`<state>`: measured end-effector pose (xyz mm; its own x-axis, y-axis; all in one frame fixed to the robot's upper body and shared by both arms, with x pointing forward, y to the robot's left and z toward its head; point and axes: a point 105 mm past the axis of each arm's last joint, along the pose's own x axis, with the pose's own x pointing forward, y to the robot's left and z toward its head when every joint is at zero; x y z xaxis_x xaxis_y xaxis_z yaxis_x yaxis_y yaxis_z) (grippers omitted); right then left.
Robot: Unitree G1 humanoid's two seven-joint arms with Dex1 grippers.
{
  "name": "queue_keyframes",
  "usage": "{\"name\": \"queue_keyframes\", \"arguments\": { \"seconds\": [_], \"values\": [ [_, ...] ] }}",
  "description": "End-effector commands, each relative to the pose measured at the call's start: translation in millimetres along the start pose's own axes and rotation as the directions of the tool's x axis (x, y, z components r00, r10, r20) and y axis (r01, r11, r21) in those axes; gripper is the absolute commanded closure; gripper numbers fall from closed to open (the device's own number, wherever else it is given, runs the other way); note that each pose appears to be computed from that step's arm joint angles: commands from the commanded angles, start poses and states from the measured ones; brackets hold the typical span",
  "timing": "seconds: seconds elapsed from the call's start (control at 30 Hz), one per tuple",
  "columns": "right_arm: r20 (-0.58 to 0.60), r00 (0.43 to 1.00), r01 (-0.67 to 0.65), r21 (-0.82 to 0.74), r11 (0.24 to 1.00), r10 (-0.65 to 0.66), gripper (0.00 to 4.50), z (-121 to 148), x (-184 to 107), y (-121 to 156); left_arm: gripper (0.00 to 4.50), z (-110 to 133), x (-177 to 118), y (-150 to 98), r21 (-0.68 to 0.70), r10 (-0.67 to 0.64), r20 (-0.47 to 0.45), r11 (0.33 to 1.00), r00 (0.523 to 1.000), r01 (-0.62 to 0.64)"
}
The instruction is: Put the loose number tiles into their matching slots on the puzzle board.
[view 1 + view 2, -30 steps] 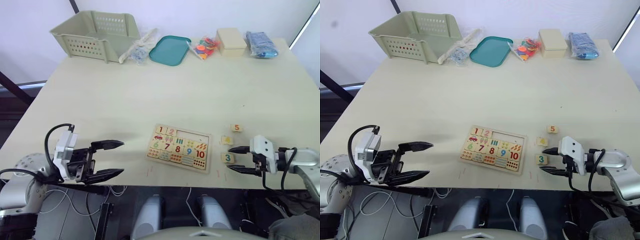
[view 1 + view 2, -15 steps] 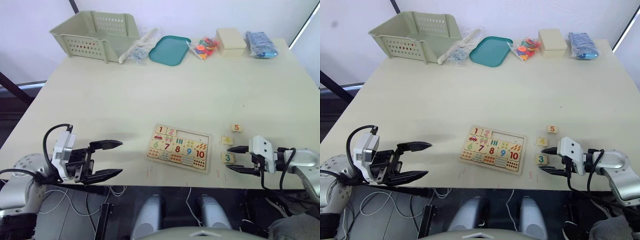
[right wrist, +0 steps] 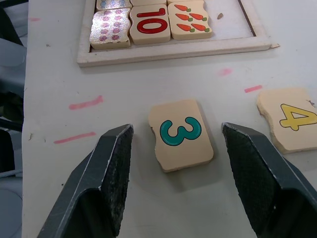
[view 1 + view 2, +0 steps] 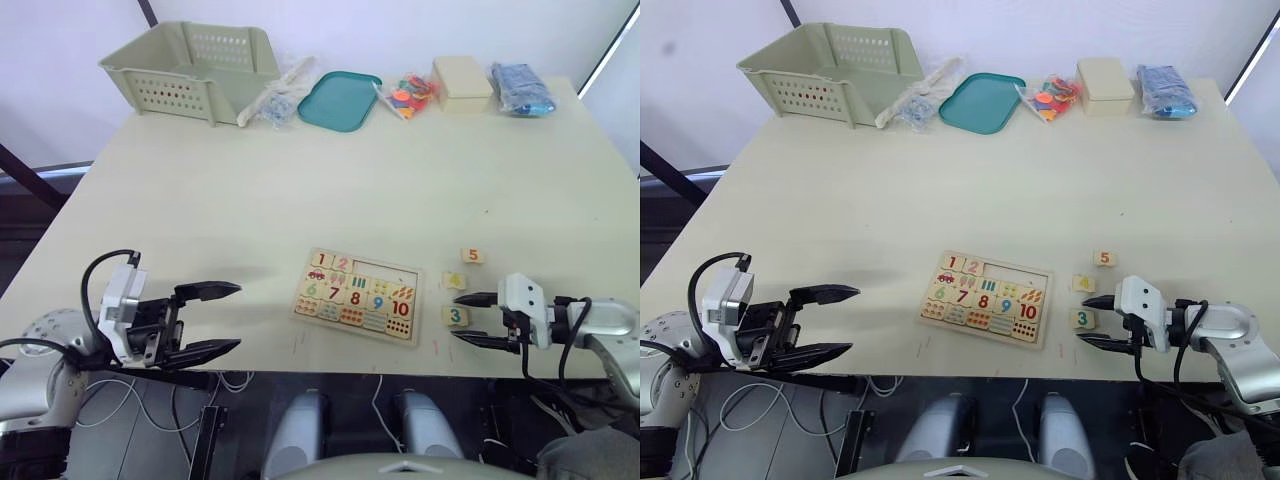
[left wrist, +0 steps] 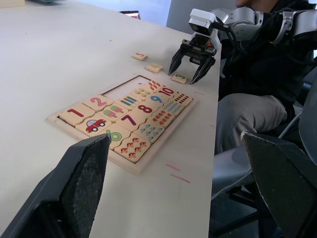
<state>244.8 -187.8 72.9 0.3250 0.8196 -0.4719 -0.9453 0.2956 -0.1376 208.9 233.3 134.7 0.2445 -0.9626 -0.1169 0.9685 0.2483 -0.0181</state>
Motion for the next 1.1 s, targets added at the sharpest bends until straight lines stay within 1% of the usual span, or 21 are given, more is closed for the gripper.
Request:
{"name": "queue_keyframes", "arguments": {
  "seconds": [0.03,0.7,0.73,0.77,0.8,0.87,0.9,0.93,1.1],
  "values": [
    [0.005,1.000,-0.008,-0.004,1.000,0.008,1.52,1,0,1,0.00,5,-5,-2,0.028,-0.005,-0.008,1.000,1.000,0.005],
    [-0.011,0.999,-0.044,-0.019,0.999,0.043,1.52,2,-2,0,0.00,3,-3,-3,0.027,-0.001,-0.006,1.000,1.000,0.002],
    [-0.011,0.999,-0.044,-0.020,0.999,0.044,1.79,2,-2,0,0.00,3,-3,-3,0.027,-0.001,-0.005,1.000,1.000,0.002],
    [-0.010,0.999,-0.044,-0.019,0.999,0.044,1.95,2,-2,0,0.00,3,-3,-3,0.027,-0.001,-0.005,1.000,1.000,0.001],
    [-0.011,0.999,-0.045,-0.019,0.999,0.044,2.26,2,-2,0,0.00,3,-3,-3,0.027,-0.002,-0.004,1.000,1.000,0.002],
    [-0.011,0.999,-0.045,-0.020,0.999,0.045,3.13,2,-2,0,0.00,3,-3,-3,0.026,0.000,-0.002,1.000,1.000,0.000],
    [-0.012,0.999,-0.045,-0.023,0.999,0.045,3.46,2,-3,0,0.00,3,-3,-3,0.025,0.003,0.001,1.000,1.000,-0.003],
    [-0.012,0.999,-0.047,-0.026,0.999,0.046,3.62,3,-4,0,0.00,3,-3,-3,0.025,0.005,0.003,1.000,1.000,-0.005],
    [-0.006,0.999,-0.042,-0.077,0.996,0.041,3.62,21,-8,-4,0.00,4,-1,-4,0.026,0.015,0.019,1.000,1.000,-0.016]
  ]
}}
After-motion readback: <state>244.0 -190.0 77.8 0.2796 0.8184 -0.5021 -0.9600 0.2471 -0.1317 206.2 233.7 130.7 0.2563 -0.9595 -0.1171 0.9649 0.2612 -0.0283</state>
